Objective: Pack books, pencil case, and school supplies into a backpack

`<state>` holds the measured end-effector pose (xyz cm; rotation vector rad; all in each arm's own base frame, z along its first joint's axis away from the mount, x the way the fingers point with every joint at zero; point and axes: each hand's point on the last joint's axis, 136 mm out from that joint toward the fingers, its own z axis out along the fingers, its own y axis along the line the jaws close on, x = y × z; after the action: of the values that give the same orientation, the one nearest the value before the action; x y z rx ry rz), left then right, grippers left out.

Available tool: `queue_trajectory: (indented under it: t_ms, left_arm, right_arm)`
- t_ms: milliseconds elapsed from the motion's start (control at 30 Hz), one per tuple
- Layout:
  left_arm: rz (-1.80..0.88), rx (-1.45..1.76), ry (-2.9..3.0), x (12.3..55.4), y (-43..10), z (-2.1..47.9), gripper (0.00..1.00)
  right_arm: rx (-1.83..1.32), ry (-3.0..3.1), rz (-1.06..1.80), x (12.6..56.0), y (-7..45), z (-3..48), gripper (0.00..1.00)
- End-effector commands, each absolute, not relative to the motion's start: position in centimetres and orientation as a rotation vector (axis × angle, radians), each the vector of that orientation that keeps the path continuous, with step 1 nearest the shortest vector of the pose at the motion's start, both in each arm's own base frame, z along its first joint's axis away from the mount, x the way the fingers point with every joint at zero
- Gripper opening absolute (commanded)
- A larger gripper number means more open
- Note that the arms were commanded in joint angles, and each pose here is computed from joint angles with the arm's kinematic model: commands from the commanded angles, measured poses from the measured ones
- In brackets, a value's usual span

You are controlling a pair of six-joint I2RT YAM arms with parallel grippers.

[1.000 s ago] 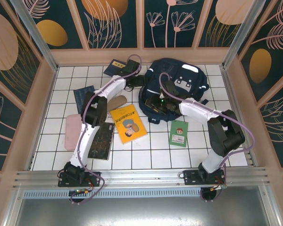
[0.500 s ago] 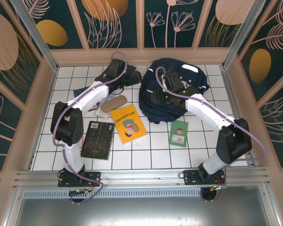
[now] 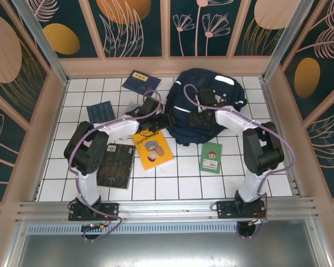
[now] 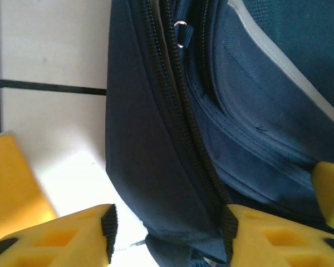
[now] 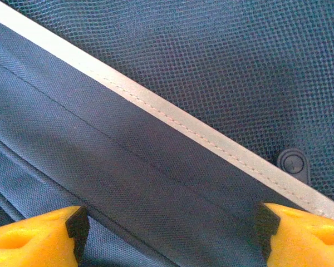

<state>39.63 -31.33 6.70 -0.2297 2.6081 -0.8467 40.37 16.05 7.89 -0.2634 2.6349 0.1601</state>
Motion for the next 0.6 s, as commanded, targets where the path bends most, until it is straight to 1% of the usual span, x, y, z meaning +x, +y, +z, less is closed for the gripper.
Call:
queue_trajectory:
  t_ms: [0, 100, 167, 267, 367, 433, 500, 567]
  left_arm:
    - [-0.804, -0.242, 2.607, 41.6, -31.6, 5.5, 0.45]
    - [-0.739, -0.212, 2.628, 42.9, -31.9, 4.2, 0.27]
    - [-0.698, -0.196, 2.637, 43.8, -32.1, 3.5, 0.22]
    - [-0.635, -0.155, 2.632, 45.6, -32.5, 3.3, 0.22]
    - [-0.587, -0.109, 2.623, 47.2, -33.0, 3.2, 0.22]
    - [-0.571, -0.090, 2.618, 48.2, -33.4, 3.2, 0.20]
    - [-0.568, -0.082, 2.622, 48.8, -33.6, 3.2, 0.19]
    - [-0.575, -0.078, 2.610, 49.1, -33.9, 3.8, 0.23]
  right_arm:
    - [-0.196, 2.680, 0.160, 39.8, 15.1, 5.9, 0.80]
    - [-0.136, 2.702, 0.167, 38.9, 14.7, 5.2, 0.79]
    - [-0.117, 2.734, 0.237, 37.8, 15.3, 4.7, 0.76]
    - [-0.079, 2.778, 0.344, 36.1, 16.5, 4.2, 0.74]
    - [-0.082, 2.778, 0.385, 34.9, 18.0, 4.4, 0.74]
    - [-0.083, 2.776, 0.425, 34.5, 19.1, 4.6, 0.74]
    - [-0.082, 2.762, 0.394, 34.7, 19.5, 4.9, 0.74]
    - [-0.054, 2.746, 0.326, 35.6, 18.7, 4.9, 0.75]
